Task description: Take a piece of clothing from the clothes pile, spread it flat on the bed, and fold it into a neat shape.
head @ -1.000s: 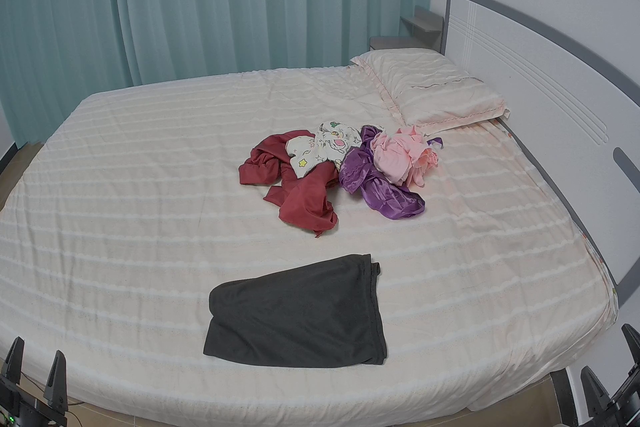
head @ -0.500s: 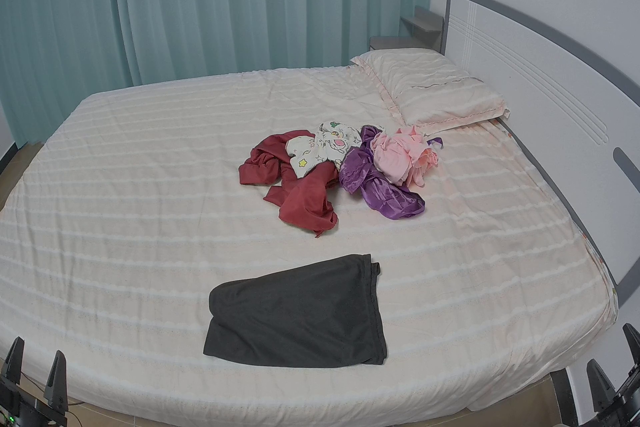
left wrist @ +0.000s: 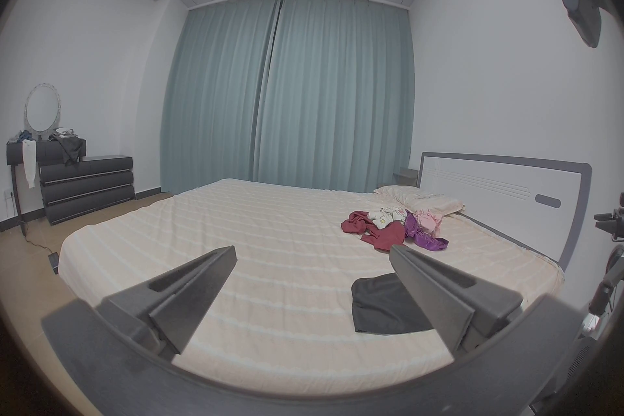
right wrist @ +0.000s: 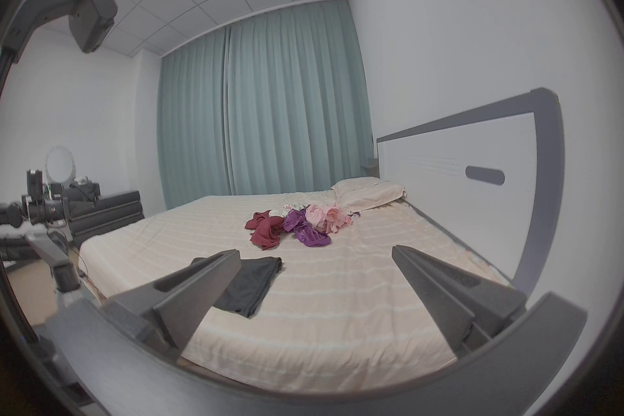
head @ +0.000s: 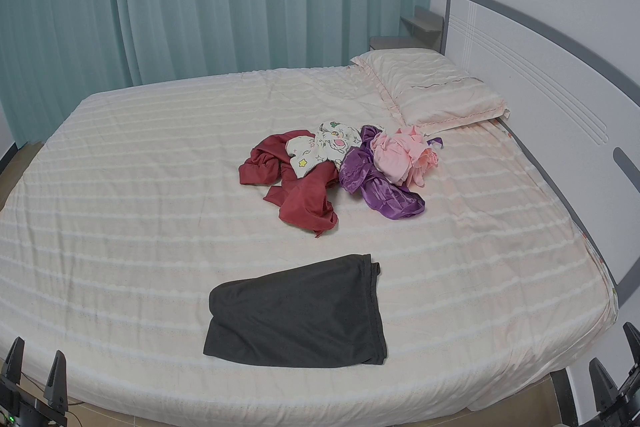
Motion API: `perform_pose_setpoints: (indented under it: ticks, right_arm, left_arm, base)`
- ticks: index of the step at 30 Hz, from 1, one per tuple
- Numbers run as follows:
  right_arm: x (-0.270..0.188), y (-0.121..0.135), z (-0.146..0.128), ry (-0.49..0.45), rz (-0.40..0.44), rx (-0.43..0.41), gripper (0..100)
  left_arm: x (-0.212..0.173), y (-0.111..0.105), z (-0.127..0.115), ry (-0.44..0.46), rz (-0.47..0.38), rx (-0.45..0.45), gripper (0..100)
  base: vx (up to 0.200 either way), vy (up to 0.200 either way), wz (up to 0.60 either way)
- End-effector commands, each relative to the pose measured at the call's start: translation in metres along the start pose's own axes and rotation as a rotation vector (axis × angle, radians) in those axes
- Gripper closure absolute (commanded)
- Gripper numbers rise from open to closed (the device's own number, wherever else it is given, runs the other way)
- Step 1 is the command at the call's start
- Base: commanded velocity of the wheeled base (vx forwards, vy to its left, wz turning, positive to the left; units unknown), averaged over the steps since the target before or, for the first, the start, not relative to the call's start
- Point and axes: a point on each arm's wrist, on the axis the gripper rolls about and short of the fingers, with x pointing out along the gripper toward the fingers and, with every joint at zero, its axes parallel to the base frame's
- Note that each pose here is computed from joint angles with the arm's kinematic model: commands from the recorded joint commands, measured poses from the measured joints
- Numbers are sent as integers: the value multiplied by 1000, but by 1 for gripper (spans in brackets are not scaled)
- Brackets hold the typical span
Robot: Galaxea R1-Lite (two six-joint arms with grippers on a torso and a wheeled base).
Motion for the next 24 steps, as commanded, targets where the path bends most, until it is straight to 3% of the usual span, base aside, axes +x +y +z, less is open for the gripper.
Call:
perform_pose_setpoints:
  ticks: [1, 7, 8, 10, 12, 24]
  right_arm:
    - [0, -2, -5, 4, -66, -97, 0]
    - [0, -3, -5, 5, -95, -86, 0]
    - [0, -4, -5, 8, -143, -89, 0]
    - [0, -4, -5, 8, -149, -89, 0]
    - [-1, -6, -11, 61, -209, -89, 0]
    - [-1, -6, -11, 63, -222, -81, 0]
  left_arm:
    - [0, 0, -3, -5, 0, -1, 0]
    - [0, 0, -3, -5, 0, -1, 0]
    - [0, 0, -3, -5, 0, -1, 0]
    - [0, 0, -3, -5, 0, -2, 0]
    - [0, 0, -4, -3, 0, -2, 0]
    - [0, 0, -3, -5, 0, -1, 0]
  base:
    - [0, 0, 0]
    - [0, 0, 0]
    - [0, 0, 0]
    - [0, 0, 0]
    - [0, 0, 0]
    - [0, 0, 0]
